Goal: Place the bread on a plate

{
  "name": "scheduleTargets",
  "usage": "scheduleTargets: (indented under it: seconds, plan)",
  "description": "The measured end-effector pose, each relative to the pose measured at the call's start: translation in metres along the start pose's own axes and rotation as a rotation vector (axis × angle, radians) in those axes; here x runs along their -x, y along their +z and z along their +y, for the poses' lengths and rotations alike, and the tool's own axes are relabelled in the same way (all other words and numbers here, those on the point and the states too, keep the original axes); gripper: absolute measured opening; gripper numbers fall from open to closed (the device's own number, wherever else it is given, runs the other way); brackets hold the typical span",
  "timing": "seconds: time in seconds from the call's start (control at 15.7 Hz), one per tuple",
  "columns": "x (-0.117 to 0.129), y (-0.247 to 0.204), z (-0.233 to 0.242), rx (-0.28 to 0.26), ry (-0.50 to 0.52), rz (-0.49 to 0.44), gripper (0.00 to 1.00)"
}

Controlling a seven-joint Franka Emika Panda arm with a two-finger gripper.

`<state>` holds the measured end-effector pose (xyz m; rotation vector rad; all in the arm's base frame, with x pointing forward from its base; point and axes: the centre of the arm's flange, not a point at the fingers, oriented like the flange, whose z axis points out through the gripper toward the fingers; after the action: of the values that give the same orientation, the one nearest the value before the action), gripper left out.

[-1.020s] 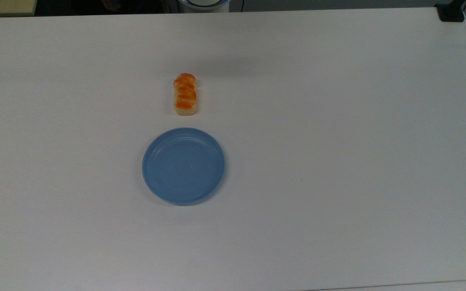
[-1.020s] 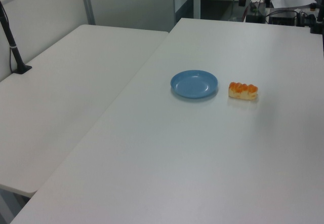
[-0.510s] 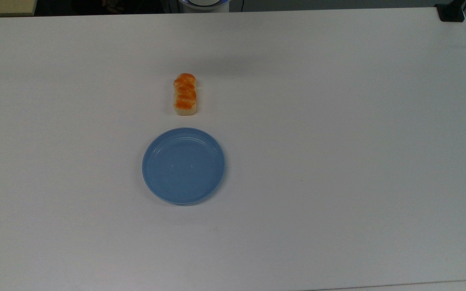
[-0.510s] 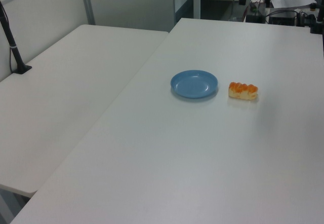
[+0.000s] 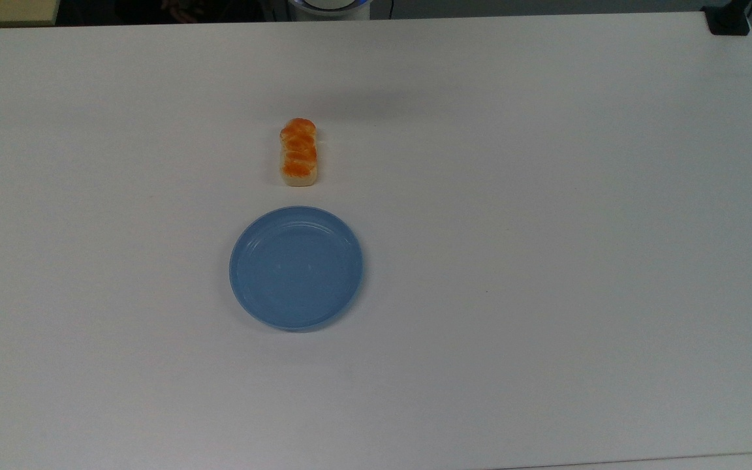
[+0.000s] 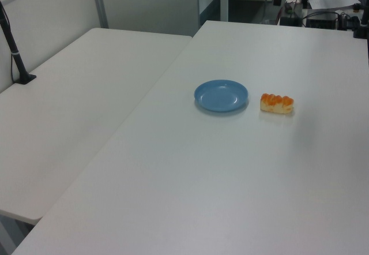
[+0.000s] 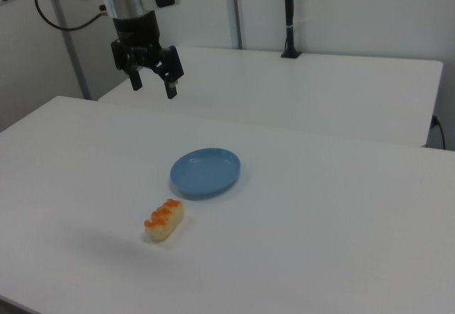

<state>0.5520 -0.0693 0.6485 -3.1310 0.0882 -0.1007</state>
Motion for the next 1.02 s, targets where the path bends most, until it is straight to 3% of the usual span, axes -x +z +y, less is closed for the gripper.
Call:
scheduleTargets:
  seconds: [0.64,1.02]
  plan:
    - [0.011,0.005,-0.002,-0.005,-0.032,-0.017,1.0]
    - [0.018,0.035,-0.006,-0.015,-0.112,-0.082,1.0]
